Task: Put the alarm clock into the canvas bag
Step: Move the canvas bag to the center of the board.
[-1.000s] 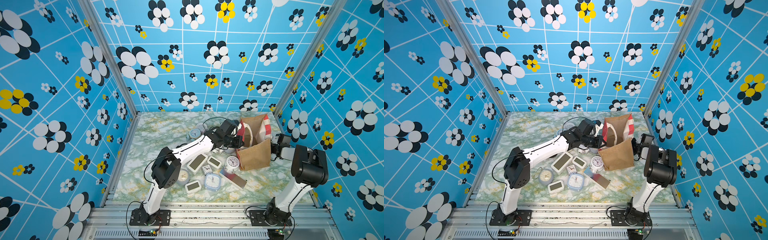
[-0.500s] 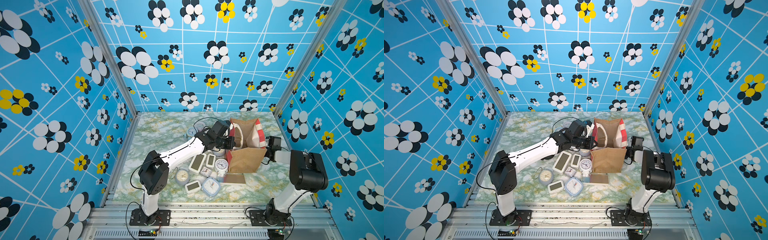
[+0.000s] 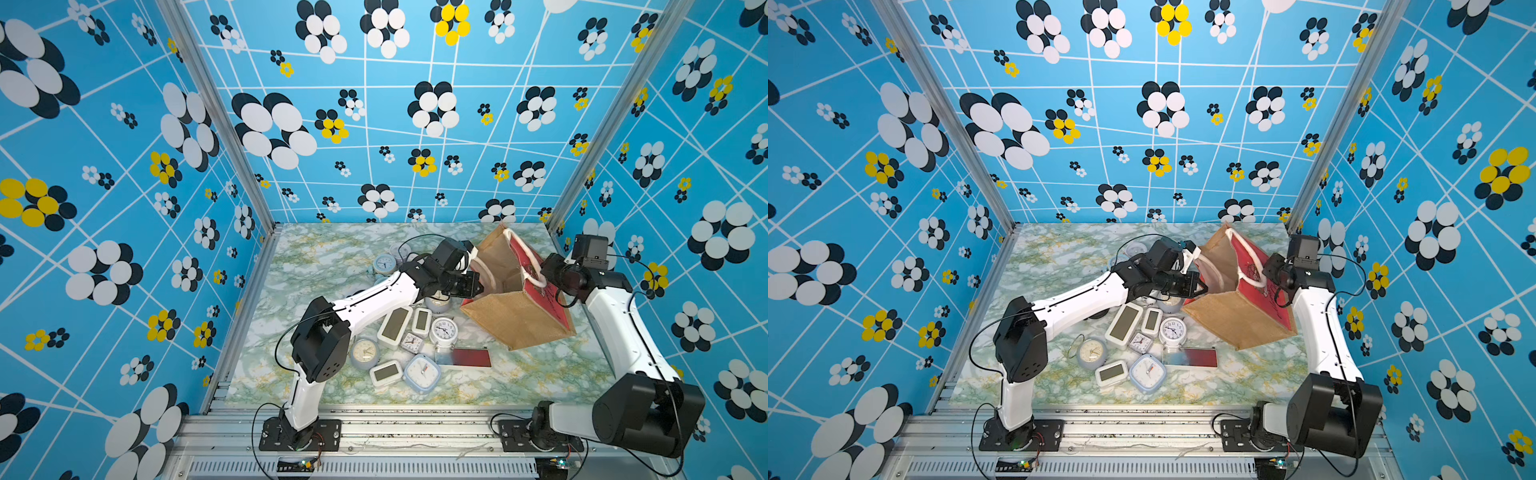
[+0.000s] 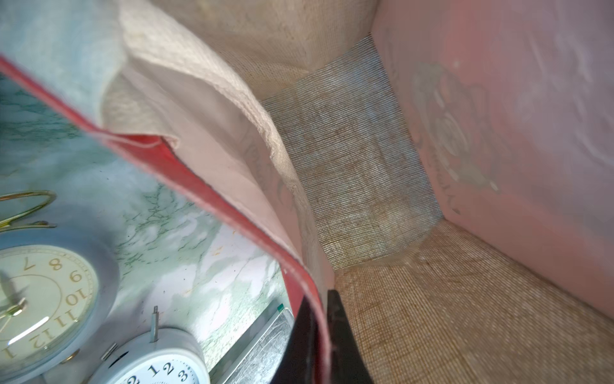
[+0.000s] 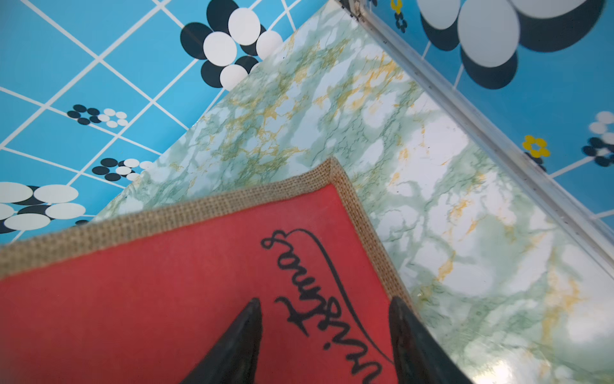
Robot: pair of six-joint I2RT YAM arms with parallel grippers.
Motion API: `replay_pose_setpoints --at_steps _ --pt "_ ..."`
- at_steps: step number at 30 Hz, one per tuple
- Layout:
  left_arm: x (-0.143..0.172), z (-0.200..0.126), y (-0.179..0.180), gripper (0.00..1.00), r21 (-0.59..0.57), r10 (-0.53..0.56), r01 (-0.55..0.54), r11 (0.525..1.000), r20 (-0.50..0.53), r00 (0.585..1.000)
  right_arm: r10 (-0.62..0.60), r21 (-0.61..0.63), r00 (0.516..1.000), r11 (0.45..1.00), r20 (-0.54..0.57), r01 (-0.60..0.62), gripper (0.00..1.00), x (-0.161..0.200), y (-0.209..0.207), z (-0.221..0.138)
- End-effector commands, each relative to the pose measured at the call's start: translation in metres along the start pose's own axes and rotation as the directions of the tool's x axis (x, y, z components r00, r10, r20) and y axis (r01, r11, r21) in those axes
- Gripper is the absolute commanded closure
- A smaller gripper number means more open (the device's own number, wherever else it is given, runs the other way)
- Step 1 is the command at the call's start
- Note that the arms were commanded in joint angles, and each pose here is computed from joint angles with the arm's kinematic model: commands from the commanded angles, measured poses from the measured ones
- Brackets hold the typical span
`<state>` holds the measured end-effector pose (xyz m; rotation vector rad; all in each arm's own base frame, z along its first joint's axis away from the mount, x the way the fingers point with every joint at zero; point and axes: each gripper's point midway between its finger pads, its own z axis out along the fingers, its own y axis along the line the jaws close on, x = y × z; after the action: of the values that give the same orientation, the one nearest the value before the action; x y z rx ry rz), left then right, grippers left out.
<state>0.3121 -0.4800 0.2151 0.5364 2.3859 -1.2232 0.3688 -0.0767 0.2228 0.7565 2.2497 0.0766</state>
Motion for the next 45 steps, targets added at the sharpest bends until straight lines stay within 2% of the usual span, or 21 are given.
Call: replay_pose_setpoints --at_steps 1,8,11,14,17,21,26,33,36,40,43,45 --pt "-0.015 -0.008 -0.022 1.0 0.034 0.037 -0.039 0.999 0.05 0.998 -0.064 0.092 0.992 0.993 -0.107 0.074 0.39 0.023 -0.021 -0.001" --pt "-0.039 -0.029 -0.007 1.0 -0.099 0.132 -0.115 0.988 0.189 0.973 -0.054 -0.03 0.976 0.998 -0.211 0.049 0.41 0.06 -0.011 0.046" --pt "-0.05 -0.028 0.007 1.0 -0.123 0.118 -0.093 0.988 0.214 0.97 -0.037 0.011 0.979 0.999 -0.201 0.04 0.39 0.062 -0.021 0.063" --pt "-0.058 -0.032 0.009 1.0 -0.115 0.101 -0.075 0.991 0.236 0.966 -0.029 0.136 0.983 0.989 -0.179 0.054 0.32 0.052 -0.043 0.065" --pt "-0.058 -0.031 0.008 1.0 -0.106 0.103 -0.08 0.991 0.233 0.967 -0.01 0.283 0.991 0.958 -0.133 0.048 0.23 0.032 -0.074 0.054" --pt "-0.049 -0.02 0.007 1.0 -0.074 0.068 -0.055 0.996 0.19 0.979 -0.001 0.343 0.997 0.939 -0.083 0.029 0.21 0.008 -0.089 0.032" --pt "-0.048 -0.027 0.0 1.0 -0.089 0.073 -0.055 0.995 0.212 0.975 -0.015 0.302 0.998 0.953 -0.057 0.031 0.21 -0.003 -0.079 0.005" --pt "-0.056 -0.039 -0.004 1.0 -0.114 0.08 -0.054 0.992 0.234 0.969 -0.037 0.172 0.998 0.984 -0.046 0.045 0.23 0.002 -0.058 -0.03" --pt "-0.058 -0.042 -0.008 1.0 -0.11 0.077 -0.052 0.993 0.239 0.968 -0.044 0.168 0.999 0.985 -0.025 0.048 0.28 0.004 -0.058 -0.043" --pt "-0.06 -0.049 -0.005 1.0 -0.134 0.078 -0.044 0.99 0.265 0.961 -0.047 0.308 0.999 0.95 -0.003 0.046 0.28 0.01 -0.088 -0.035" --pt "-0.059 -0.055 -0.001 1.0 -0.16 0.081 -0.038 0.986 0.274 0.958 -0.013 0.486 1.0 0.874 0.017 0.003 0.25 0.015 -0.123 -0.024" --pt "-0.056 -0.054 0.002 1.0 -0.167 0.079 -0.034 0.985 0.268 0.96 0.014 0.563 0.999 0.826 0.041 -0.035 0.24 0.015 -0.139 -0.017"
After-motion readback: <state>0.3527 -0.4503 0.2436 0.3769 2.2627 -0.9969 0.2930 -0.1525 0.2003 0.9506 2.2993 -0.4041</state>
